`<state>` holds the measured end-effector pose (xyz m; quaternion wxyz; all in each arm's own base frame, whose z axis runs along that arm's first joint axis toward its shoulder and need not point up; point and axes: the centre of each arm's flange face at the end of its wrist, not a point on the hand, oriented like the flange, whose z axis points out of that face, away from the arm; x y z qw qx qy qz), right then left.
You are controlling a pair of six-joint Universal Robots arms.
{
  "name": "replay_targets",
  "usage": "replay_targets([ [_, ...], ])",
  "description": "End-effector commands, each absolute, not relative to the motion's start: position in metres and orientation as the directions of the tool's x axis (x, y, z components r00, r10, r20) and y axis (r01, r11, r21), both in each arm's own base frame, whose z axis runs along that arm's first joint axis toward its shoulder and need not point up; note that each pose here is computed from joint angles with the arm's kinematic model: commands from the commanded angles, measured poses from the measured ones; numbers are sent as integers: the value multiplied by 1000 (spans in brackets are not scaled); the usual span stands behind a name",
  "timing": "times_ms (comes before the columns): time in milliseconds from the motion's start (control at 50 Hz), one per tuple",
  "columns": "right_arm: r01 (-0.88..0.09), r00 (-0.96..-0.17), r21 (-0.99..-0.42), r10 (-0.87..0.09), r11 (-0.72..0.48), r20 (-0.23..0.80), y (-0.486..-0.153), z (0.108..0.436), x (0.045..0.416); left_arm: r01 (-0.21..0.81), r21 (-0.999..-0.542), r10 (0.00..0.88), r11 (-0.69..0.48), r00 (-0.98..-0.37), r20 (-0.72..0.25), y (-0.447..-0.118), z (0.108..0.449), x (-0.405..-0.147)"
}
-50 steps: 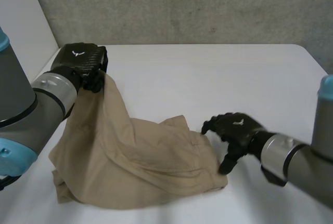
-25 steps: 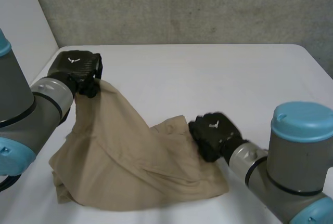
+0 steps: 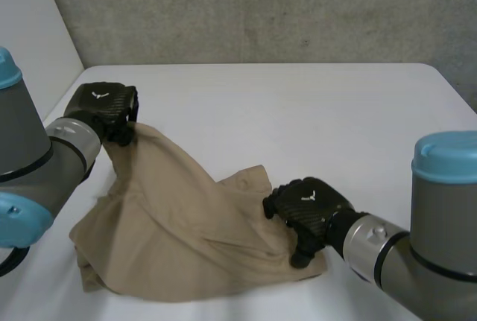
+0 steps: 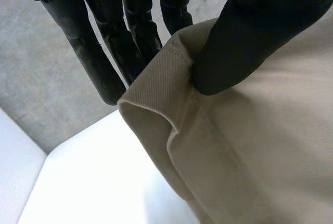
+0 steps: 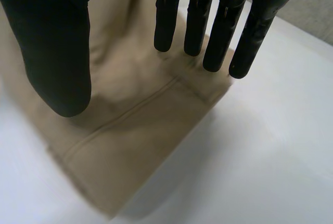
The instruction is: Fold the shorts.
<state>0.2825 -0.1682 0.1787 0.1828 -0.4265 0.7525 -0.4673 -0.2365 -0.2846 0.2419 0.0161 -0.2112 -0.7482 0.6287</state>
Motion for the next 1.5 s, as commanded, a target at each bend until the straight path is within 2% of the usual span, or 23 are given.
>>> replay_targets([
  [20, -455, -572, -868, -812, 199, 113, -159, 163, 280, 299, -945, 307, 135, -919, -247, -301, 234, -229],
  [340, -418, -605, -899, -778, 131, 168, -177, 142, 292, 303, -940, 316, 157, -917, -242, -298, 227, -230],
  [540, -385, -612, -921, -766, 68, 199, -193, 160, 301, 304, -940, 319, 156, -916, -243, -299, 225, -231],
  [620, -342, -624, -940, -743, -22, 244, -211, 186, 311, 298, -947, 309, 124, -918, -248, -309, 230, -233],
  [700, -293, -644, -935, -681, -202, 349, -241, 235, 327, 271, -962, 279, -30, -922, -268, -329, 269, -243],
  [720, -274, -669, -917, -628, -289, 398, -252, 263, 331, 251, -961, 262, -113, -926, -272, -335, 293, -248],
  [760, -258, -707, -891, -556, -373, 438, -263, 291, 334, 214, -954, 238, -211, -935, -262, -340, 323, -251],
  [780, -249, -727, -874, -515, -417, 453, -267, 308, 334, 194, -945, 226, -263, -940, -256, -342, 338, -253],
  [800, -227, -772, -842, -436, -489, 462, -275, 337, 334, 150, -914, 199, -377, -951, -238, -344, 369, -255],
  [840, -193, -816, -806, -364, -560, 448, -281, 364, 333, 105, -859, 161, -501, -964, -212, -341, 405, -254],
  [860, -174, -834, -785, -334, -595, 438, -282, 375, 333, 85, -824, 137, -560, -972, -193, -338, 423, -250],
  [880, -142, -864, -743, -285, -654, 416, -284, 394, 331, 51, -755, 108, -653, -981, -160, -326, 455, -245],
  [960, -127, -889, -696, -230, -707, 396, -287, 410, 323, 5, -659, 95, -752, -989, -116, -304, 486, -242],
  [1000, -141, -883, -712, -238, -688, 404, -289, 402, 322, 8, -676, 103, -737, -987, -124, -304, 478, -243],
  [1080, -174, -860, -757, -278, -630, 429, -288, 374, 322, 27, -756, 140, -654, -978, -155, -308, 437, -251],
  [1100, -191, -848, -775, -297, -603, 440, -287, 359, 322, 44, -794, 152, -606, -974, -169, -311, 415, -252],
  [1160, -231, -813, -810, -349, -539, 465, -285, 325, 322, 75, -850, 172, -521, -967, -190, -313, 378, -254],
  [1180, -243, -802, -818, -366, -522, 472, -283, 316, 322, 99, -883, 188, -458, -961, -205, -313, 351, -254],
  [1220, -266, -775, -837, -410, -479, 481, -281, 294, 323, 127, -914, 208, -385, -953, -220, -315, 319, -256],
  [1240, -295, -745, -854, -457, -428, 486, -277, 270, 323, 157, -939, 227, -306, -946, -232, -317, 287, -257],
  [1320, -390, -657, -871, -572, -299, 491, -266, 210, 322, 227, -966, 266, -123, -930, -252, -320, 216, -255],
  [1400, -508, -574, -836, -641, -209, 510, -254, 160, 316, 275, -961, 300, -9, -916, -265, -319, 170, -257],
  [1500, -558, -558, -812, -648, -170, 519, -250, 151, 305, 318, -945, 338, 73, -899, -277, -310, 154, -257],
])
